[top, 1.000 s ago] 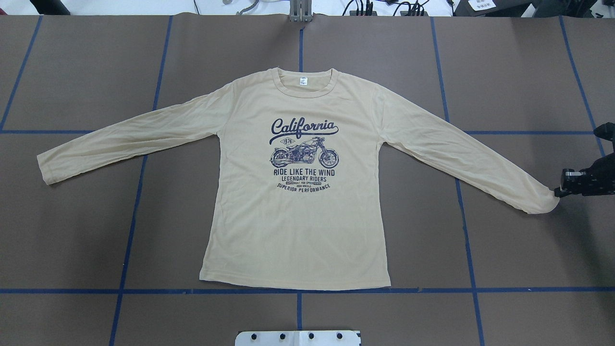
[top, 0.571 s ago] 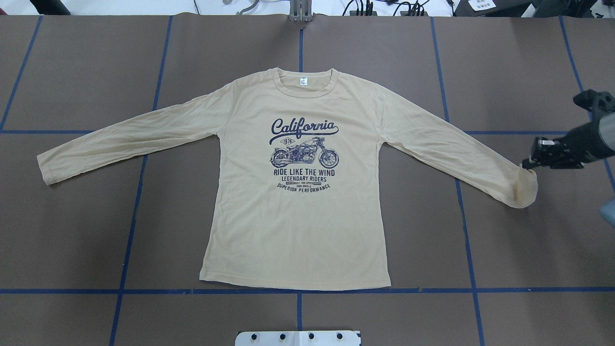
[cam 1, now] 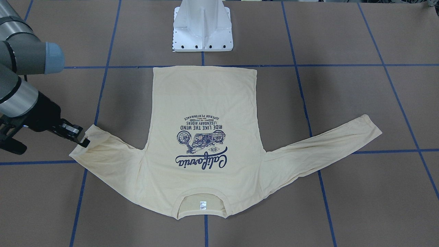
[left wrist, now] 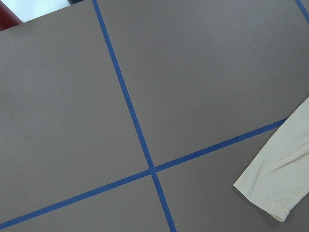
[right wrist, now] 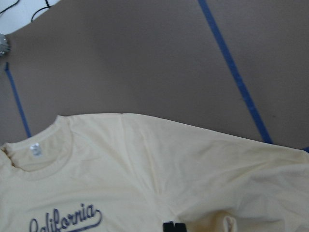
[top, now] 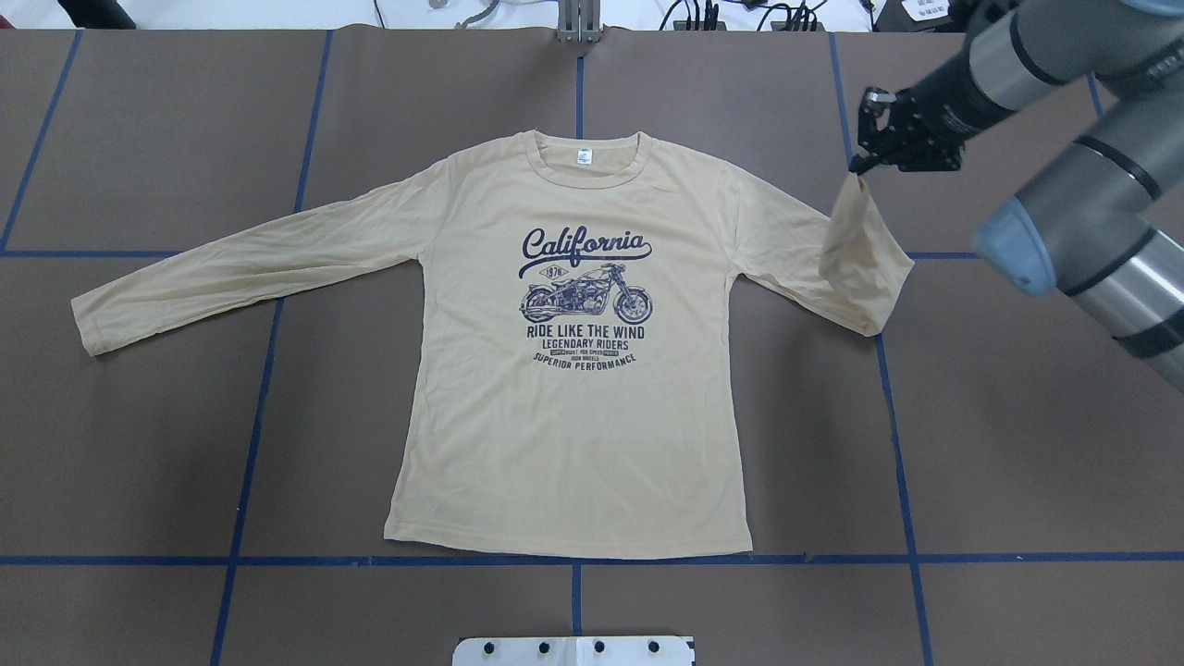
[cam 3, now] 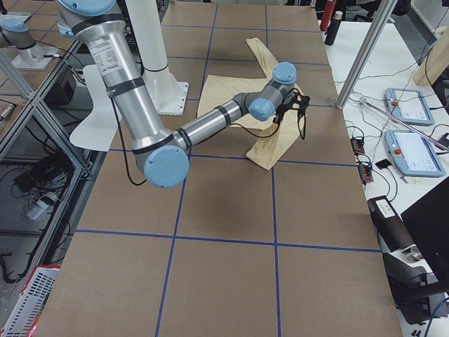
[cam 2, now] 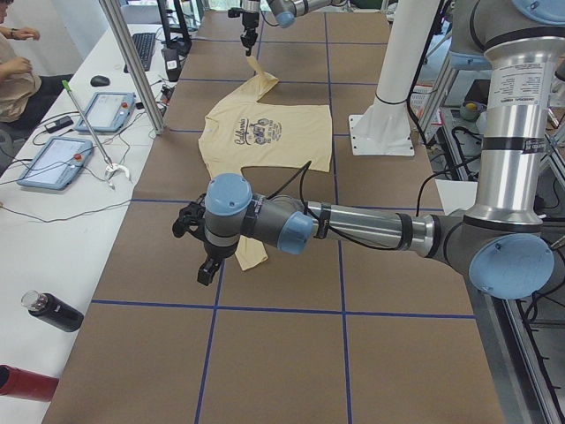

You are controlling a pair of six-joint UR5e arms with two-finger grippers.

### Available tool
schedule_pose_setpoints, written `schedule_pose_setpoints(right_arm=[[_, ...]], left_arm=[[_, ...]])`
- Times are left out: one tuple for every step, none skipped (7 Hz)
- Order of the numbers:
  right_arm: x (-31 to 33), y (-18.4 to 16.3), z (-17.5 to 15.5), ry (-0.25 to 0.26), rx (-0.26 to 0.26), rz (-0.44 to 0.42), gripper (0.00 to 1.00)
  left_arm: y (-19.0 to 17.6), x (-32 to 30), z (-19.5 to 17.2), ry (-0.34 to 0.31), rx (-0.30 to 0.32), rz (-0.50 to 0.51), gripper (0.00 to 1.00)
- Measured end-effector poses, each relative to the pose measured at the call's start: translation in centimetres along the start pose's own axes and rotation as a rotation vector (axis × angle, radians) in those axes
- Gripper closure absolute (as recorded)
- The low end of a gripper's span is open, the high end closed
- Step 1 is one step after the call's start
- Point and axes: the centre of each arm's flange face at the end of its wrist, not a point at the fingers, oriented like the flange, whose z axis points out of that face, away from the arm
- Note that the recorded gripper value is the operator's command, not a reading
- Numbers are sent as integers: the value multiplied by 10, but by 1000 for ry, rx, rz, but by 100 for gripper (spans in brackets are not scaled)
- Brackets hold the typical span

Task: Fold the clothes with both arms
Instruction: 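Lift the cuff with the right gripper and carry it across toward the collar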

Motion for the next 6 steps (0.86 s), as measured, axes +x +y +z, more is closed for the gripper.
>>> schedule_pose_setpoints(right_arm=[[-57, 1, -2, -7, 33, 28, 100], [-117, 5, 6, -15, 71, 32, 100], [-174, 18, 17, -22, 113, 8, 100], [-228, 38, 29, -29, 138, -23, 100], [-267, 65, 42, -57, 148, -68, 100], [-296, 93, 61, -104, 170, -120, 100]], left_arm=[[0, 0, 0, -1, 0, 1, 0], [-1, 0, 0, -1, 1, 1, 0], [-1, 0, 0, -2, 2, 2, 0], [-2, 0, 0, -2, 2, 3, 0], [-2, 0, -1, -2, 3, 3, 0], [-2, 0, -1, -2, 4, 4, 0]])
